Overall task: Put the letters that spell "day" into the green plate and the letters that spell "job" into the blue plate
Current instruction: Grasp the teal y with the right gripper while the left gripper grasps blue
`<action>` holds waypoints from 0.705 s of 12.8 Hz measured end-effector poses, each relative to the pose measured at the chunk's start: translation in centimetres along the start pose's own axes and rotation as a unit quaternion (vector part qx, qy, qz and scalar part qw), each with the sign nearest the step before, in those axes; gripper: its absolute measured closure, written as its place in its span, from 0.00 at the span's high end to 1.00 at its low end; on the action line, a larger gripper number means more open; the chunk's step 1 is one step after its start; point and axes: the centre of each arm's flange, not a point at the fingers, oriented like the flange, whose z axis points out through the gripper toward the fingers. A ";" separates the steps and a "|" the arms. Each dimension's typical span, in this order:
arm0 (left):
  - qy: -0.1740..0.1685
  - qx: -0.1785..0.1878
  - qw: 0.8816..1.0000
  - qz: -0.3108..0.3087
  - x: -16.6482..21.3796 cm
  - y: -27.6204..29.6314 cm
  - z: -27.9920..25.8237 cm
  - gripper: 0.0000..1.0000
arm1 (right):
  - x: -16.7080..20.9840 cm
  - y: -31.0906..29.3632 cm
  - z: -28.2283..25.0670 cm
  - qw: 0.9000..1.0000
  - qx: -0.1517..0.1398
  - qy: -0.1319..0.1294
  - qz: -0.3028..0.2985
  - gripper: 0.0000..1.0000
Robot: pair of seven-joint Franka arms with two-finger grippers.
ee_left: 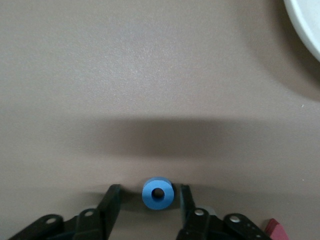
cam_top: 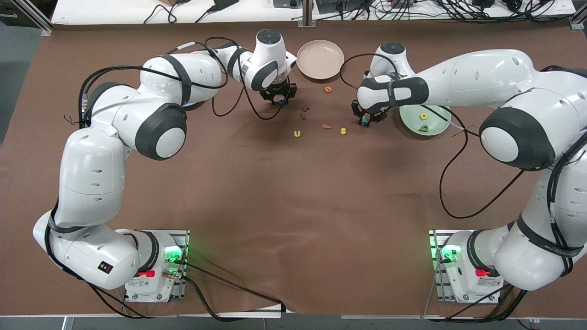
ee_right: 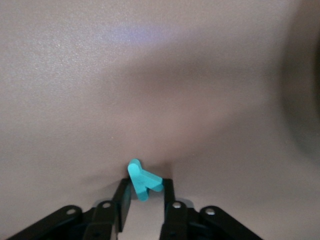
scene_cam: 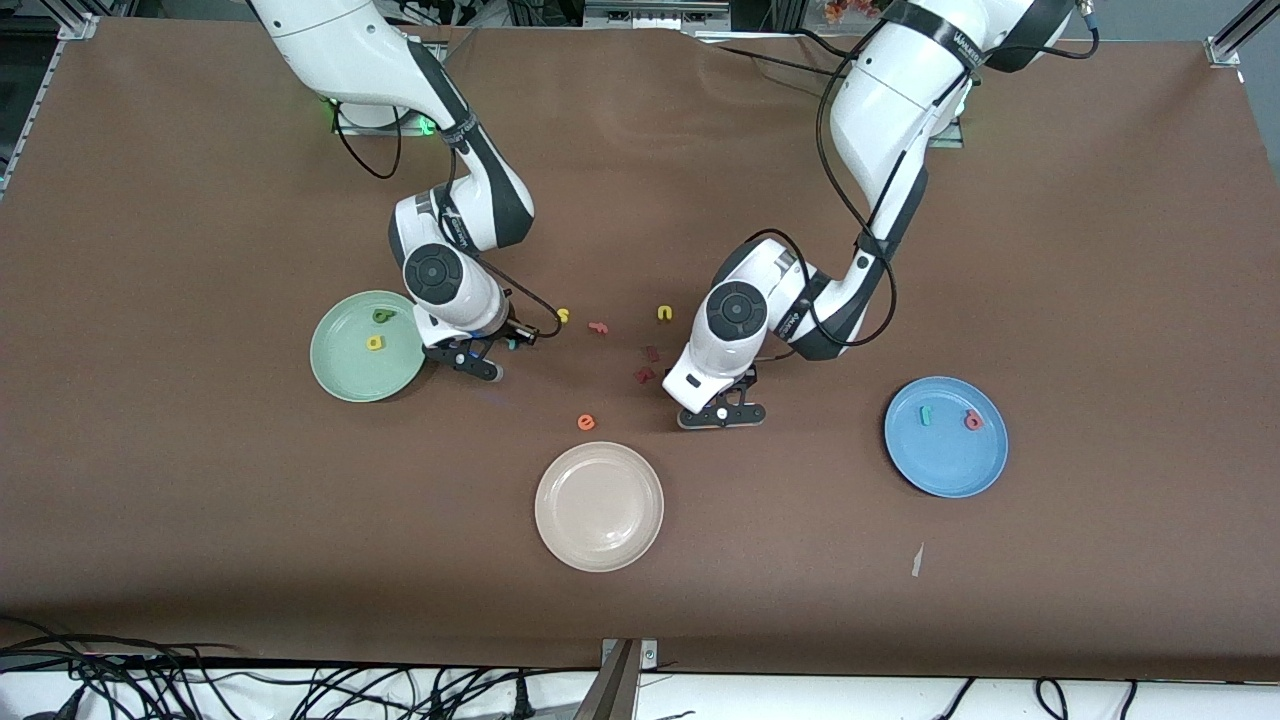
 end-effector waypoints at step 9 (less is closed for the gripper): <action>0.010 0.015 1.000 0.016 0.0 -0.1 -0.1 0.28 | 6.2 6.8 -6.6 0.999 -0.025 -0.008 -0.018 0.25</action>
